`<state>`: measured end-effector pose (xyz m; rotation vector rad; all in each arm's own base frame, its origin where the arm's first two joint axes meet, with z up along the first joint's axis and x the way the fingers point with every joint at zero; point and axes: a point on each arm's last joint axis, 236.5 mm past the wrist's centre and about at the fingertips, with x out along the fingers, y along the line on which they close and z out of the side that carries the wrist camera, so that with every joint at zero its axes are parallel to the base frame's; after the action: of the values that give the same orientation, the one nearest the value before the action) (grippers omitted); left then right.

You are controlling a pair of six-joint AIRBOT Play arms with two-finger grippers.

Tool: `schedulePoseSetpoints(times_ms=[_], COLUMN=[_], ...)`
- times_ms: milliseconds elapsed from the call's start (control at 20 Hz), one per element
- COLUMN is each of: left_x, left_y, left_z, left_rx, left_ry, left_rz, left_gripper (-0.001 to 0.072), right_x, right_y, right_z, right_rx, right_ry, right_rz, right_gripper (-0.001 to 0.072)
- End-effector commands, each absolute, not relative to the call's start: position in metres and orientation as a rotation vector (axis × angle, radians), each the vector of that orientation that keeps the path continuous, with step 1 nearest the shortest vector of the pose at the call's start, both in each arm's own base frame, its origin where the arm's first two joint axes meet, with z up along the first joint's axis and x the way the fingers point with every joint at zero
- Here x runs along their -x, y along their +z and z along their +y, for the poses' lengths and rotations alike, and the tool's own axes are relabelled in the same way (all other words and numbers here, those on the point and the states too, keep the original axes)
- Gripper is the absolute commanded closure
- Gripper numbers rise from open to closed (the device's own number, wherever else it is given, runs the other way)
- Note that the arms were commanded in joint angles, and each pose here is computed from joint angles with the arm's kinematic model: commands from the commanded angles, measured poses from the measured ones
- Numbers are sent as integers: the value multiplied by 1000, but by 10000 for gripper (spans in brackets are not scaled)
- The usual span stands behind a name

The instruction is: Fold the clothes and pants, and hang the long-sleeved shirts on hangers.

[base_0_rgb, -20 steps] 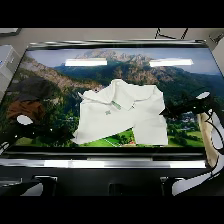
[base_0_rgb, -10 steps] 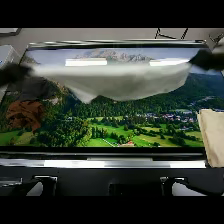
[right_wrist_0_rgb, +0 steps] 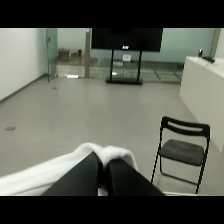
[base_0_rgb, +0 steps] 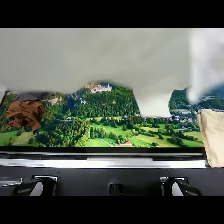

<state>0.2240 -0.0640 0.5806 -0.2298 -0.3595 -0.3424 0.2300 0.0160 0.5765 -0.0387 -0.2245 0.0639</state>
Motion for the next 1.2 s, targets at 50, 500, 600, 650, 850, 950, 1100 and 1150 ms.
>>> schedulePoseSetpoints(times_ms=[50,500,600,650,850,950,1100,1150], left_x=[-207,-418,-445,-452,-485,-509,-549,-559], left_y=[593,280,172,127,9,-8,-1,3], left_z=[-64,-50,-54,-56,-54,-46,-32,-28], left_rx=[253,391,473,499,625,641,626,620], left_ry=[-344,-329,-313,-307,-260,-226,-173,-155], left_rz=[-405,564,796,894,1105,1075,949,905], left_gripper=[690,689,688,688,688,688,688,688], right_x=[-205,-375,-404,-418,-492,-535,-590,-600], right_y=[585,228,140,101,-1,-11,7,10], right_z=[8,-18,8,21,49,43,18,13], right_rx=[12,-360,-399,-408,-531,-593,-591,-594], right_ry=[-2,112,167,182,137,105,31,18], right_rz=[-259,1065,1257,1314,1304,1158,896,848], right_gripper=[670,672,672,672,670,670,671,671])
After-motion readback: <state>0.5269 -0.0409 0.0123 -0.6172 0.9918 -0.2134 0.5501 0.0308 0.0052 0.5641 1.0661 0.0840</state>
